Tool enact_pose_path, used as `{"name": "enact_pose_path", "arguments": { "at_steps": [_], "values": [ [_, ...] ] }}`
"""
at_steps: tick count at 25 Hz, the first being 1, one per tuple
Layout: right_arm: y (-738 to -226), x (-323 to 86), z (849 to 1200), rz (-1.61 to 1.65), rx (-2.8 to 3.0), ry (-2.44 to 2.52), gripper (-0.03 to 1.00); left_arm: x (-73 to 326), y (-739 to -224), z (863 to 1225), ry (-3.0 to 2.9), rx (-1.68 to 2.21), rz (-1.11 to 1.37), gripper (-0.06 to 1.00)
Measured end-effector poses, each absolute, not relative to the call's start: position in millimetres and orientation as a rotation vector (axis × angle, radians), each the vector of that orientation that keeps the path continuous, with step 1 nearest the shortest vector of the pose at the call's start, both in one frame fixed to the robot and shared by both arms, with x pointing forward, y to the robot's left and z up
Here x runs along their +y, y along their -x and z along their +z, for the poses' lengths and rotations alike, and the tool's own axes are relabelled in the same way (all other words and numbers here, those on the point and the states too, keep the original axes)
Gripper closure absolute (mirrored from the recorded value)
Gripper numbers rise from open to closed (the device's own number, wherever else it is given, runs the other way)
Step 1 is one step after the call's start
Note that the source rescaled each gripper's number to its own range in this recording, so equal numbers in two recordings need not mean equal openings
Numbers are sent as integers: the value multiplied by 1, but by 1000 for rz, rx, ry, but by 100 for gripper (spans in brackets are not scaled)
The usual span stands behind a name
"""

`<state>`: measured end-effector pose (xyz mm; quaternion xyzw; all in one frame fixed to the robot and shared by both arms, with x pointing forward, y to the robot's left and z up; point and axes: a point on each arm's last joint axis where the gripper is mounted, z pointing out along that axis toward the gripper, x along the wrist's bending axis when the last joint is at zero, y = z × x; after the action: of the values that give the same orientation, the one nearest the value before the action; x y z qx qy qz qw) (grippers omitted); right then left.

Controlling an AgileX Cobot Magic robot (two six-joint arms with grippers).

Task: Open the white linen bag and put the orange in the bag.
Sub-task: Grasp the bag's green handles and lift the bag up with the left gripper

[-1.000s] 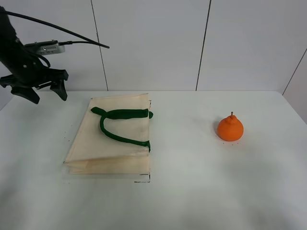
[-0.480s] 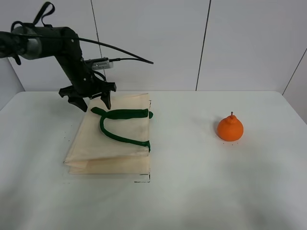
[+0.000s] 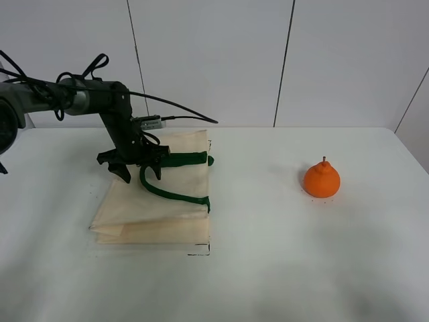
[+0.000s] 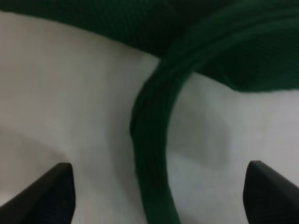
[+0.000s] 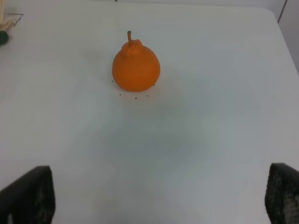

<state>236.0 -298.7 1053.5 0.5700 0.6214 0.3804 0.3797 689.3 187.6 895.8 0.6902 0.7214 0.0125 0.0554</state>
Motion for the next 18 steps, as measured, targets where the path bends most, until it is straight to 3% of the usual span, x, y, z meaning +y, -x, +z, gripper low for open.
{"name": "enact_pose_path", "arguments": {
  "at_steps": [4, 7, 12, 13, 18],
  "values": [
    [-236, -299, 1054, 972, 1587, -1456, -3, 187, -690, 882, -2106, 2202, 26, 5],
    [-236, -299, 1054, 972, 1587, -1456, -3, 188, -690, 882, -2107, 2202, 26, 21],
    [-236, -299, 1054, 972, 1587, -1456, -3, 188, -690, 882, -2108, 2206, 23, 84],
    [-236, -299, 1054, 972, 1587, -1456, -3, 188, -690, 882, -2108, 2206, 23, 92],
    [-236, -299, 1054, 972, 1587, -1456, -3, 189, -690, 905, -2111, 2188, 57, 94]
  ]
}}
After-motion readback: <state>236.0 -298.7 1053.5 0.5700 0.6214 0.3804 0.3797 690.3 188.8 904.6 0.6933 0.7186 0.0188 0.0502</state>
